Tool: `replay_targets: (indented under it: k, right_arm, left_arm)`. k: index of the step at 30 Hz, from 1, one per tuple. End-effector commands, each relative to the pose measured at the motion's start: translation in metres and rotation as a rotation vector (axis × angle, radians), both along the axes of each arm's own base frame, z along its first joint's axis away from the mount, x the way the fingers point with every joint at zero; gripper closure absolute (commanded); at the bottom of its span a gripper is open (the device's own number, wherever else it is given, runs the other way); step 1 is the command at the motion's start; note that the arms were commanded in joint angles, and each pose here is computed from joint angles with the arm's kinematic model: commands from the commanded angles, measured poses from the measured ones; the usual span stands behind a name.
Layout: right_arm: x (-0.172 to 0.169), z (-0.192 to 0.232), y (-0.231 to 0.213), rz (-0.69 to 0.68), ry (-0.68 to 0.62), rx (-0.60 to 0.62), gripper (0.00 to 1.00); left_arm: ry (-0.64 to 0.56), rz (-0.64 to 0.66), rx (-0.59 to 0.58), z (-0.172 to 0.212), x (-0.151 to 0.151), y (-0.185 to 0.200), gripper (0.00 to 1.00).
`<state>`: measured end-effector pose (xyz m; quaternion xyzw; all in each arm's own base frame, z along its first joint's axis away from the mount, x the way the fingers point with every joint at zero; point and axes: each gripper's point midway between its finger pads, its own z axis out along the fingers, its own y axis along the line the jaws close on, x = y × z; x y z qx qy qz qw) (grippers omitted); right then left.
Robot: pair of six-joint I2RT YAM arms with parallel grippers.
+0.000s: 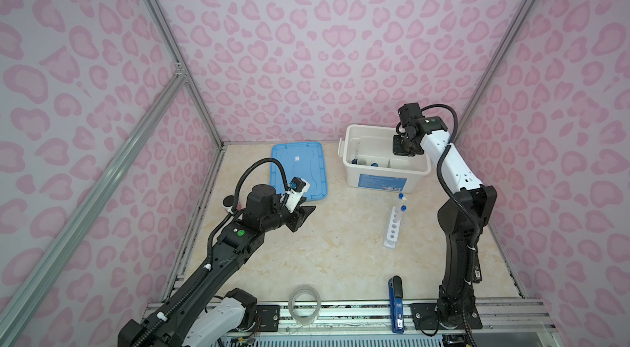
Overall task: Organize the chemistry lab equipment
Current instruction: 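Move left gripper to the blue lid's nearest edge while right gripper hovers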
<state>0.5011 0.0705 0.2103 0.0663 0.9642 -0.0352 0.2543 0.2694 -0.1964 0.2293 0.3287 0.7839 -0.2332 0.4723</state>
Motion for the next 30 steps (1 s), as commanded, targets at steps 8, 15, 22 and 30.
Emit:
replay_targets:
  k: [8, 15, 22, 30]
  right_arm:
    - [-0.008, 0.024, 0.005, 0.037, -0.112, 0.04, 0.83]
    - [-0.02, 0.035, 0.002, 0.039, -0.165, 0.048, 0.81]
    - [-0.034, 0.04, 0.008, 0.066, -0.212, 0.101, 0.8]
    - [-0.053, 0.042, 0.033, 0.18, -0.236, 0.153, 0.79]
  left_arm:
    - [0.084, 0.192, -0.054, -0.003, 0.034, 0.027, 0.53]
    - [0.178, 0.389, -0.071, -0.018, 0.067, 0.057, 0.53]
    - [0.258, 0.669, -0.063, -0.031, 0.097, 0.116, 0.53]
    - [0.311, 0.818, 0.055, -0.064, 0.121, 0.16, 0.54]
